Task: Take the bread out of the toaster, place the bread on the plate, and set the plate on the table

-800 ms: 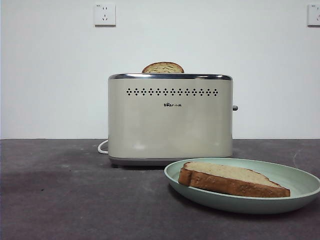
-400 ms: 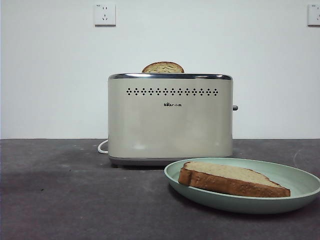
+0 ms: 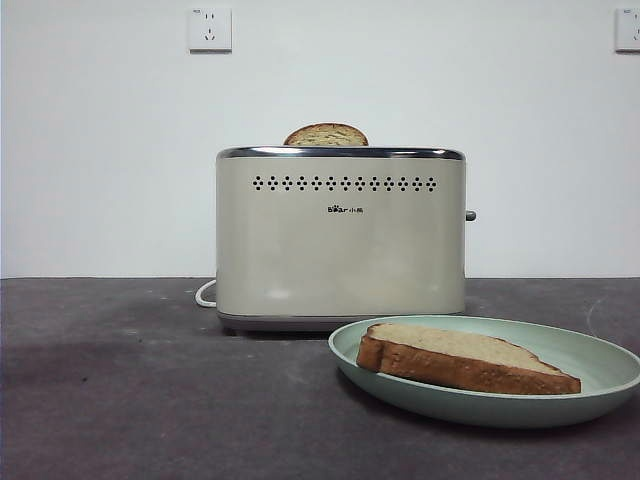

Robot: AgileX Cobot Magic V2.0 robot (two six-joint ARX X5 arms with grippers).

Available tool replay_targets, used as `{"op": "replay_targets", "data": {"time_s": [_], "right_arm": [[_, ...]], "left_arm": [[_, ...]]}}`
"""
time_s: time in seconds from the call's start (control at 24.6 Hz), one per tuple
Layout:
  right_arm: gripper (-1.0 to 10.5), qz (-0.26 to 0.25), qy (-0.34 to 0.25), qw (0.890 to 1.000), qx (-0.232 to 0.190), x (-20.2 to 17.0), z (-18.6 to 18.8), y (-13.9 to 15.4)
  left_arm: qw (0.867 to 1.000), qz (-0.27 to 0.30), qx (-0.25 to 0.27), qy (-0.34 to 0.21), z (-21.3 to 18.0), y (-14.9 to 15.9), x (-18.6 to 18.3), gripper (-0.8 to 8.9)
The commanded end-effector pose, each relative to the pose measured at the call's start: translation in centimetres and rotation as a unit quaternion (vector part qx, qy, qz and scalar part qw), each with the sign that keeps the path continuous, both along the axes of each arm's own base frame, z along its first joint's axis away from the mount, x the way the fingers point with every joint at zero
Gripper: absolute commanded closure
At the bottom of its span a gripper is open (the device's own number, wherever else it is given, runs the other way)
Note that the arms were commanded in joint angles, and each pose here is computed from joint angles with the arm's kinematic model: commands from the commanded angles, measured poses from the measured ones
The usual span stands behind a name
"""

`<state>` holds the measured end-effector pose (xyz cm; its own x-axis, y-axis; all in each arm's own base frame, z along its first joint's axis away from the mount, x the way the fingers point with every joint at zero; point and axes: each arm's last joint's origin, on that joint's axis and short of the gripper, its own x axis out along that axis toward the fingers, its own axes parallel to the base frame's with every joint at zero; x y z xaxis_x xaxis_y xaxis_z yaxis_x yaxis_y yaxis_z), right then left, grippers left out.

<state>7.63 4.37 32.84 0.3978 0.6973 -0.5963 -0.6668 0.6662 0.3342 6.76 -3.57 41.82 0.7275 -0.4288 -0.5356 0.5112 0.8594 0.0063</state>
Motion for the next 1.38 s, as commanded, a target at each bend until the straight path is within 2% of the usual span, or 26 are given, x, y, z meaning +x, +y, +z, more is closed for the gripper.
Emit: {"op": "replay_targets", "data": {"time_s": [0.04, 0.41, 0.53, 0.65, 0.73, 0.85, 0.98, 1.1, 1.38], "right_arm": [[9.5, 0.002, -0.003, 1.000, -0.002, 0.0, -0.1, 0.0], [9.5, 0.002, -0.003, 1.000, -0.002, 0.0, -0.1, 0.0], [9.5, 0.002, -0.003, 1.000, -0.002, 0.0, -0.1, 0.0], [9.5, 0.002, -0.003, 1.000, -0.002, 0.0, -0.1, 0.0], [9.5, 0.002, -0.003, 1.000, -0.002, 0.0, -0.1, 0.0], [9.5, 0.002, -0.003, 1.000, -0.002, 0.0, -0.1, 0.0], [9.5, 0.002, -0.003, 1.000, -0.002, 0.0, -0.1, 0.0], [9.5, 0.002, -0.003, 1.000, -0.002, 0.0, -0.1, 0.0], [9.5, 0.002, -0.003, 1.000, -0.002, 0.0, -0.1, 0.0]], "left_arm": [[1.000, 0.001, 0.000, -0.003, 0.1, 0.0, 0.0, 8.21], [0.999, 0.003, 0.022, -0.026, 0.2, 0.1, 0.1, 8.17], [0.995, -0.005, 0.019, -0.099, 1.3, -0.1, 0.6, 8.17], [0.978, -0.002, 0.012, -0.210, 3.0, 0.0, 1.2, 8.17], [0.960, 0.010, 0.001, -0.281, 3.7, 0.2, 1.5, 8.17], [0.935, 0.024, -0.018, -0.352, 3.2, 0.7, 1.9, 8.17], [0.916, 0.055, -0.019, -0.397, 0.9, 1.2, 2.5, 8.17], [0.907, 0.084, -0.012, -0.413, -2.9, 1.6, 3.3, 8.17], [0.920, 0.130, 0.006, -0.370, -12.8, 2.6, 3.7, 8.17]]}}
